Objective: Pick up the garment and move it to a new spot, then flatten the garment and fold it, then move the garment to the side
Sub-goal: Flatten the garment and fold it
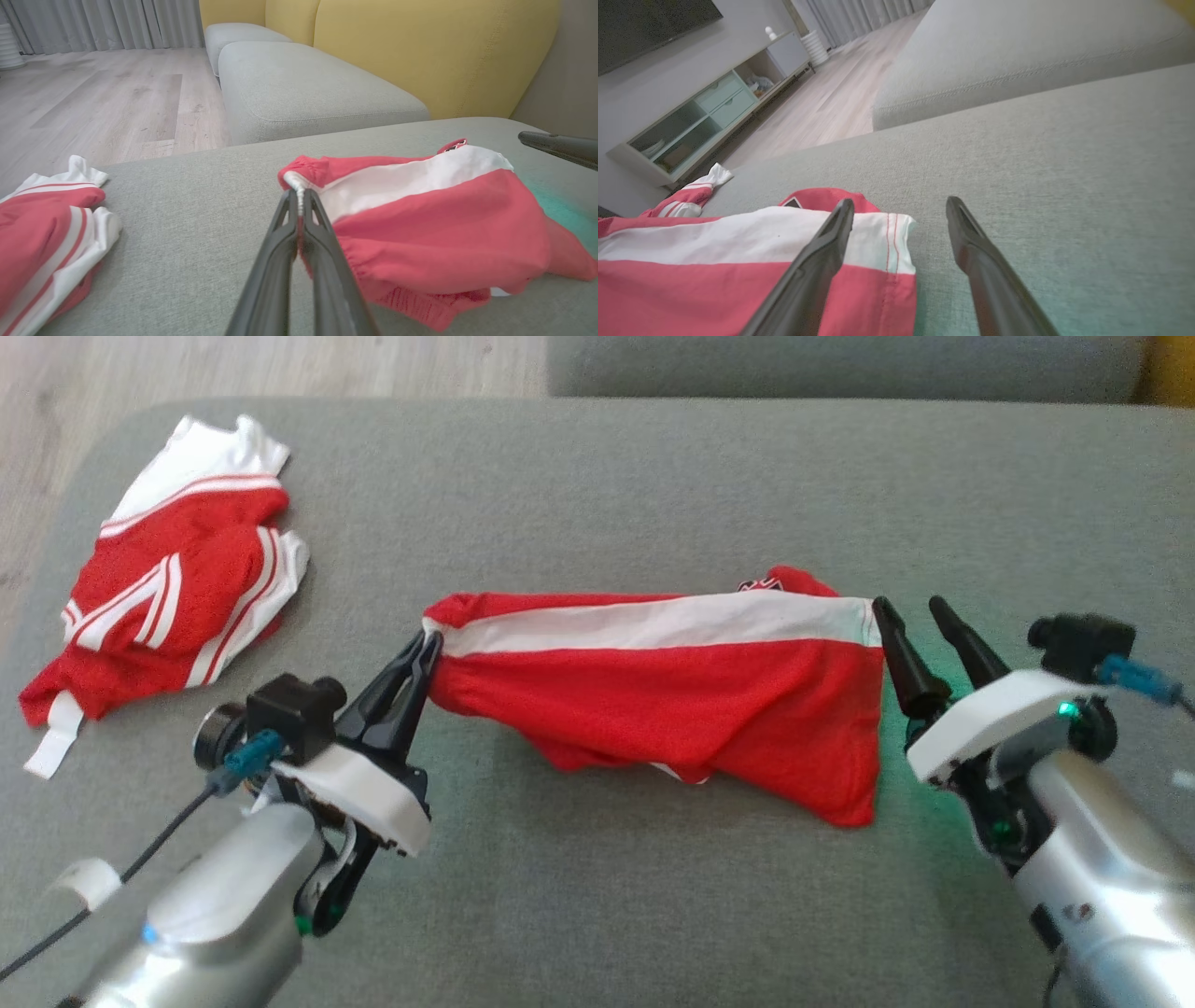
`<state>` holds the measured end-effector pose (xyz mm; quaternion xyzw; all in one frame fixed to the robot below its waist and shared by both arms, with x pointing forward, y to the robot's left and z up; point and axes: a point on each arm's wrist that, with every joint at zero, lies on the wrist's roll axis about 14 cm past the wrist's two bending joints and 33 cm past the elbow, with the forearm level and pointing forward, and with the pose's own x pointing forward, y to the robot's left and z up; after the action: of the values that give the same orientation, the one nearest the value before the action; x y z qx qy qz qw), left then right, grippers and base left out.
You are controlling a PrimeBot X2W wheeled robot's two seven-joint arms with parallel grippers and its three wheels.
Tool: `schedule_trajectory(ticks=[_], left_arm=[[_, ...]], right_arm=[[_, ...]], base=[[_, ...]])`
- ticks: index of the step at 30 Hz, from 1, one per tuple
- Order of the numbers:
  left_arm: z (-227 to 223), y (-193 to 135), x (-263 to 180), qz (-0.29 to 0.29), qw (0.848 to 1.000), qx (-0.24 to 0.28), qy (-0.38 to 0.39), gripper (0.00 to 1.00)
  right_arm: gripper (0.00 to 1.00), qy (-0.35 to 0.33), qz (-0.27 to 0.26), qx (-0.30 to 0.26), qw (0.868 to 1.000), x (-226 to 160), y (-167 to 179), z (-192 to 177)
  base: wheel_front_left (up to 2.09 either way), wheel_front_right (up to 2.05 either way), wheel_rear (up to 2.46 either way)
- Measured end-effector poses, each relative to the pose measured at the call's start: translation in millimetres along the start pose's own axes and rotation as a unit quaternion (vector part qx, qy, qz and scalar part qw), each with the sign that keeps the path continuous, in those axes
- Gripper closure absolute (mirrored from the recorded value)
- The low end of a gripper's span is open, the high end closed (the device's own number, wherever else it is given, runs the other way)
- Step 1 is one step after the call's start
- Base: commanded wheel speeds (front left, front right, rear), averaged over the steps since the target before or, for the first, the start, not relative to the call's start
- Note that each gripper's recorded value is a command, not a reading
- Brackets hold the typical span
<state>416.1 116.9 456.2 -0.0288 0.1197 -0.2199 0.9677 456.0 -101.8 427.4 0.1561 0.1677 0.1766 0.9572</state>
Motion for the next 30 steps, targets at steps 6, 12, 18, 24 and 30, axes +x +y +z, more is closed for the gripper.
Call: schedule_trajectory(ticks=[6, 12, 18, 24, 30], left_arm=[[-4.9, 18.4, 1.5, 0.021, 1.0, 0.001, 0.008, 1.0], [-12.4, 27.7, 0.0, 0.033, 0.999, -0.005, 0.018, 1.0], [-12.9, 28.6, -1.1, 0.034, 0.999, -0.004, 0.017, 1.0], [8.3, 20.7, 16.9, 0.003, 0.999, 0.046, 0.002, 1.0], [100.4, 0.5, 73.4, -0.054, 0.986, 0.137, -0.085, 1.0]], right_arm=[[0.0, 0.087, 0.029, 0.04, 0.995, 17.4, 5.6, -26.2], [0.0, 0.134, 0.052, 0.061, 0.988, 23.8, 14.7, -44.2], [1.0, 0.111, 0.087, 0.061, 0.988, 23.5, 34.1, -32.4], [1.0, 0.029, 0.09, 0.038, 0.995, 21.2, 27.4, 12.9], [1.0, -0.09, 0.076, -0.003, 0.993, 25.9, 5.1, 112.3]], base=[[0.0, 0.0, 0.0], [0.0, 0.0, 0.0], [0.0, 0.0, 0.0], [0.0, 0.0, 0.0], [0.0, 0.0, 0.0]])
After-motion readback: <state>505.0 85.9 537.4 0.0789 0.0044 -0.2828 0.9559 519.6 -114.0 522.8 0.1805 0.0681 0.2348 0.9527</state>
